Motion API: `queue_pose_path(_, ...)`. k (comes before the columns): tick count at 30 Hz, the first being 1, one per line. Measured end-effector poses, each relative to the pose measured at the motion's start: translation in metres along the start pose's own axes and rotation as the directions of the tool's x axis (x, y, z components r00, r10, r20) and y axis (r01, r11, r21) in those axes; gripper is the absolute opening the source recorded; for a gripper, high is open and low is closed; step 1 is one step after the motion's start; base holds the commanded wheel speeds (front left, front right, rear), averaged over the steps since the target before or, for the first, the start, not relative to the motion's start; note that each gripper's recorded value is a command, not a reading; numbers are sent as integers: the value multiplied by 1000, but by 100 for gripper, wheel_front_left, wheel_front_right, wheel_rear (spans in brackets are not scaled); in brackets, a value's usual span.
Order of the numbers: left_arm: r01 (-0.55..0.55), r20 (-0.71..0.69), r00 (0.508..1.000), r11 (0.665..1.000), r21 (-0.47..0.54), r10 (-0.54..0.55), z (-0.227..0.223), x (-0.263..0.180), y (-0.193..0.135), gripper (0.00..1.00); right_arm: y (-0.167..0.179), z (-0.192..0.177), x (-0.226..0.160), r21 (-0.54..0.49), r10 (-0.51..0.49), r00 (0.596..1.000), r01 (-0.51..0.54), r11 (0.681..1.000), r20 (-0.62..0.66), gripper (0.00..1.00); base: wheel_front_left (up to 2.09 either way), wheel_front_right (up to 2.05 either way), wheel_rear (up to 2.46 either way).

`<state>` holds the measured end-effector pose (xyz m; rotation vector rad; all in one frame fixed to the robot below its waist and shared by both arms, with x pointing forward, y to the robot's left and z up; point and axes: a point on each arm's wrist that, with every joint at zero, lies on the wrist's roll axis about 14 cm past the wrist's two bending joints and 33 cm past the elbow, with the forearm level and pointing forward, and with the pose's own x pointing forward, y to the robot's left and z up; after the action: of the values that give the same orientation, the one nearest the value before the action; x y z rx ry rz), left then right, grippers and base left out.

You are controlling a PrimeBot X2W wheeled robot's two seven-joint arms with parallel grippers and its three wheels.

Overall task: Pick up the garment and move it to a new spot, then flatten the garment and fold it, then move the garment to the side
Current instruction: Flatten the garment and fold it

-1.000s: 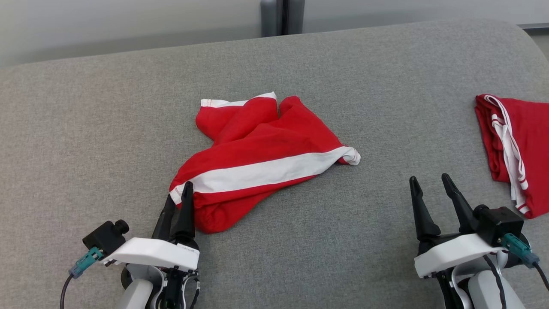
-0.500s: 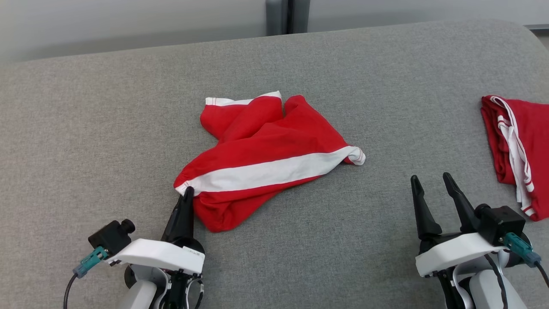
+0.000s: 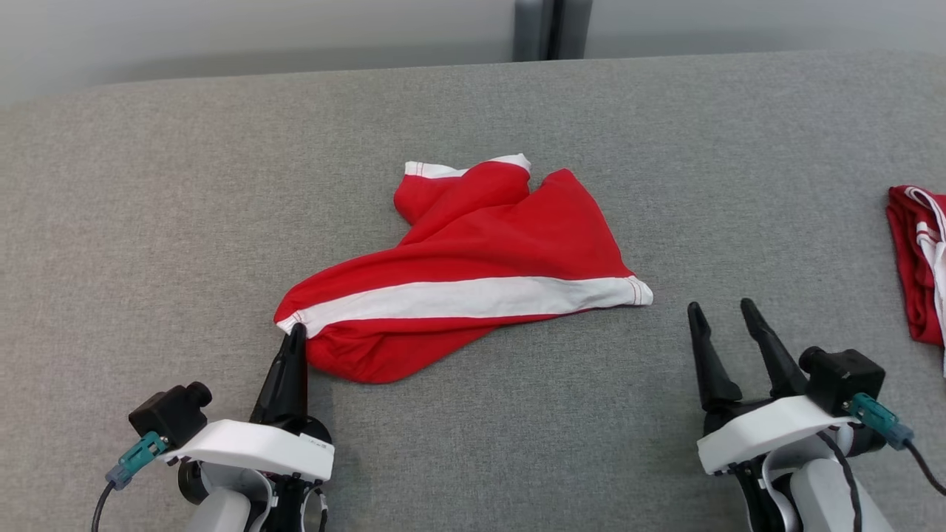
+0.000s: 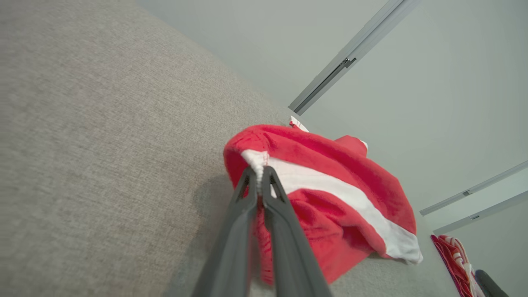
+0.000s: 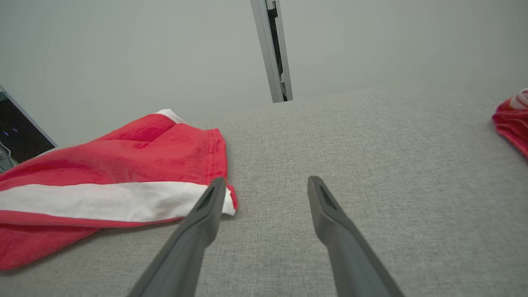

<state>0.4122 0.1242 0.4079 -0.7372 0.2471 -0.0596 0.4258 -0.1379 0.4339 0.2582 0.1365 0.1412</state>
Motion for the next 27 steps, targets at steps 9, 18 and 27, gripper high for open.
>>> queue_pose_path(9, -27, -1, 1000, 1000, 14, 27, -2, -3, 9, 0, 31, -25, 16, 32, 94, 993, -91, 995, -78, 100, 0, 0, 0)
queue_pose_path(18, -30, -16, 999, 999, 20, 30, -7, 4, 10, 0, 40, -38, 33, 20, 127, 984, -125, 992, -126, 100, 0, 0, 0)
queue_pose_path(27, -40, -10, 999, 999, 20, 41, -5, 7, 15, 0, 41, -52, 39, 23, 132, 978, -130, 991, -163, 42, 0, 0, 0)
